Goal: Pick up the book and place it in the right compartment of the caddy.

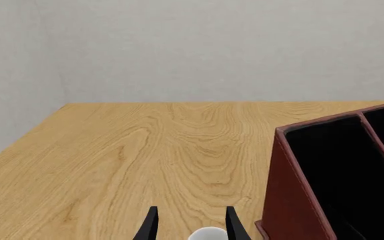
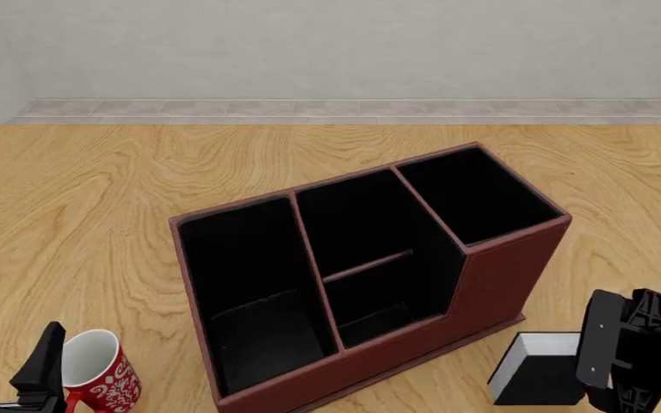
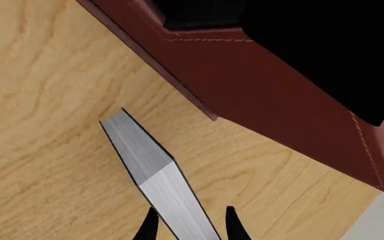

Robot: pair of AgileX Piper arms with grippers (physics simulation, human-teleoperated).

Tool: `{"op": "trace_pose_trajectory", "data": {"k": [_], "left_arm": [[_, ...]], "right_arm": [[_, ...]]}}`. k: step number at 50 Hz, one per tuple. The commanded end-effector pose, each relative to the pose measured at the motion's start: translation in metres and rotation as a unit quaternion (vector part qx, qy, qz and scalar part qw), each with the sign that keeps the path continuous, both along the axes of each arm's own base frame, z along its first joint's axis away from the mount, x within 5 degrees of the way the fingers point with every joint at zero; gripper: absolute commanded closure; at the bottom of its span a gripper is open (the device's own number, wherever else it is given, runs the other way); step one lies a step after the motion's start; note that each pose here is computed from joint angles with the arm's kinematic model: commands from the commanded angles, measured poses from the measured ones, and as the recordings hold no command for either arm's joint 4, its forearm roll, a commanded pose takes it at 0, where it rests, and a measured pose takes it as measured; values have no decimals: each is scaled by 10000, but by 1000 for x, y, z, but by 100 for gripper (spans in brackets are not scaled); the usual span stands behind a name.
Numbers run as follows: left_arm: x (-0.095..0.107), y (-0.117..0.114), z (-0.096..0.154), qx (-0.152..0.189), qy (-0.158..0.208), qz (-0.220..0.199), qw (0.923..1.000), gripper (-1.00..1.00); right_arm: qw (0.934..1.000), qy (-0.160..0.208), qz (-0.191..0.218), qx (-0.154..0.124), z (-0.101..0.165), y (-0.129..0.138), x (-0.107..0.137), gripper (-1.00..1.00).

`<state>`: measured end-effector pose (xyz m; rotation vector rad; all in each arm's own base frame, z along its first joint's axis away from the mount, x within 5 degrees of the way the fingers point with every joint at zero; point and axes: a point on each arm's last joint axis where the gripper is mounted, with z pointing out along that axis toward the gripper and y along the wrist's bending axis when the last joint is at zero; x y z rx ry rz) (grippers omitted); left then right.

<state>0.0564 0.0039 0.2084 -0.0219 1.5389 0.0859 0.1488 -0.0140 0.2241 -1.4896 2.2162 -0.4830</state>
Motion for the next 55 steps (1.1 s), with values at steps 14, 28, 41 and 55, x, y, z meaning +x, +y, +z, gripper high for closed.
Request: {"op": "trace_pose_trajectory", "data": {"k": [14,28,41,55], "left_arm": [[0,0,0,-17,7,3,10000,-100],[0,0,0,-25,9,-10,10000,-100],[0,0,0,-14,-14,-39,10000,-100],[0,0,0,-3,-21,-22,10000,-100]], "right_arm": [[9991,248,-43,330,8,15,-5,100],[9972,394,-15,633,26,30,-21,100],[9925,514,62,1106,42,52,-38,100],[9873,568,141,1478,53,68,-46,100]]}}
